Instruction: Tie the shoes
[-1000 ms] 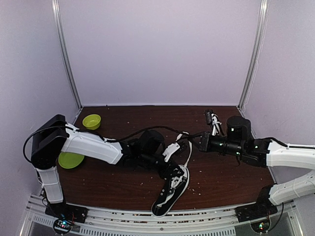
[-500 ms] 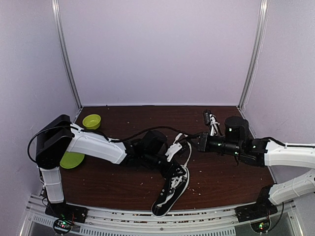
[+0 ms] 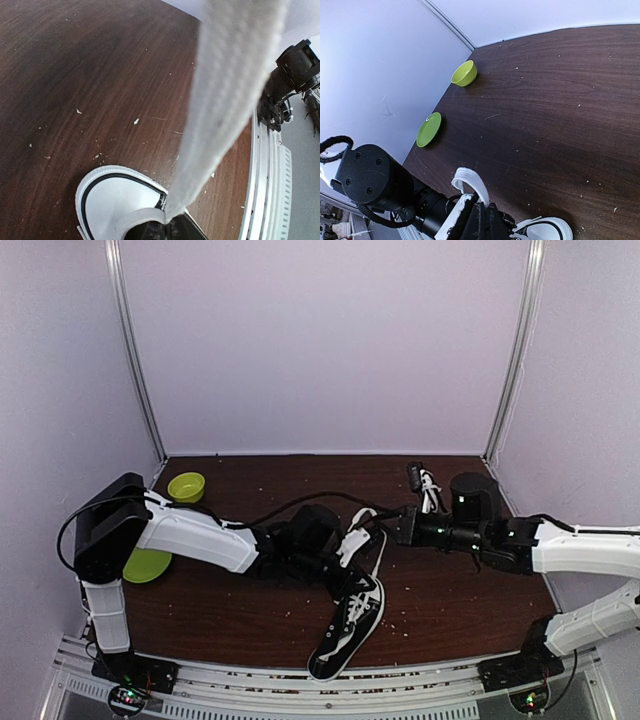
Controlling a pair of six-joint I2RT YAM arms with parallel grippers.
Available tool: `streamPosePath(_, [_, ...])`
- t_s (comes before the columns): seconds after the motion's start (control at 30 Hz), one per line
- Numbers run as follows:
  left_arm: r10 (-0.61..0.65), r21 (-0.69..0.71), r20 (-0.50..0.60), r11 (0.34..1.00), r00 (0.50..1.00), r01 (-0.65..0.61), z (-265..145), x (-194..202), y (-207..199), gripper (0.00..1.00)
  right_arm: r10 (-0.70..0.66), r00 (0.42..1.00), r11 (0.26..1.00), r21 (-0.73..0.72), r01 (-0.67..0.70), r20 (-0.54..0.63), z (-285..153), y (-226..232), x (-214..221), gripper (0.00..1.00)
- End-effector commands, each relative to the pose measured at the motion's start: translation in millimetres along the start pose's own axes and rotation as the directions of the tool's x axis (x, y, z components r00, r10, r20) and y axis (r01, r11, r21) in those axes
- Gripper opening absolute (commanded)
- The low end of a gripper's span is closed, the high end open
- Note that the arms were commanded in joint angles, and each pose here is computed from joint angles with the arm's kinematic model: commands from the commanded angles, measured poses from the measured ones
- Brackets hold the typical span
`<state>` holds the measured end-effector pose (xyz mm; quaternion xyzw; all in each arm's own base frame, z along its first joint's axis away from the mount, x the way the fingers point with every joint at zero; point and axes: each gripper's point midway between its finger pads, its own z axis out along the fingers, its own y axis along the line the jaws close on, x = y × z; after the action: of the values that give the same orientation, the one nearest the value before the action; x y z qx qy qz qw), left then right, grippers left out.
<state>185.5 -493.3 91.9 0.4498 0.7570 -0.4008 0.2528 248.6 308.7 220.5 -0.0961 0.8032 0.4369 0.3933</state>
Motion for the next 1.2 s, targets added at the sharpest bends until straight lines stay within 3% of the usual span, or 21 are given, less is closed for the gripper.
streamPosePath(0.0, [0.04, 0.001, 0.092, 0.999, 0.995, -0.04, -7, -21, -2, 0.0, -0.012, 1.0, 1.0, -0.014, 0.011, -0.01, 8, 13, -6, 0.0])
streamPosePath(0.23, [0.081, 0.022, 0.212, 0.996, 0.974, -0.088, -45, -21, -18, 0.0, -0.032, 0.992, 0.998, 0.056, 0.039, -0.123, 45, 11, 1, 0.0])
streamPosePath(0.43, [0.069, 0.011, 0.217, 0.997, 0.974, -0.073, -57, -9, -18, 0.0, -0.001, 0.971, 0.998, 0.063, 0.016, -0.24, 91, 18, 21, 0.0])
streamPosePath(0.7, [0.014, 0.017, 0.244, 1.0, 0.97, -0.019, -64, 2, -16, 0.0, 0.037, 0.95, 0.998, 0.051, -0.022, -0.311, 133, 17, 38, 0.01])
streamPosePath(0.83, [-0.007, 0.026, 0.268, 1.0, 0.964, 0.0, -68, 1, -17, 0.0, -0.005, 0.959, 0.999, 0.045, 0.018, -0.283, 128, 15, 27, 0.5])
streamPosePath(0.9, [-0.016, 0.025, 0.279, 1.0, 0.96, 0.009, -71, 1, -18, 0.0, -0.029, 0.97, 0.998, 0.054, 0.044, -0.241, 117, 9, 11, 0.65])
streamPosePath(1.0, [-0.034, 0.035, 0.309, 0.999, 0.95, 0.024, -78, -3, -20, 0.0, -0.062, 0.979, 0.992, 0.1, 0.082, -0.193, 92, -9, -7, 0.73])
streamPosePath(1.17, [-0.055, 0.066, 0.342, 0.997, 0.938, 0.034, -82, -11, -25, 0.0, -0.139, 0.975, 0.979, 0.123, 0.162, -0.176, 55, -43, 0, 0.72])
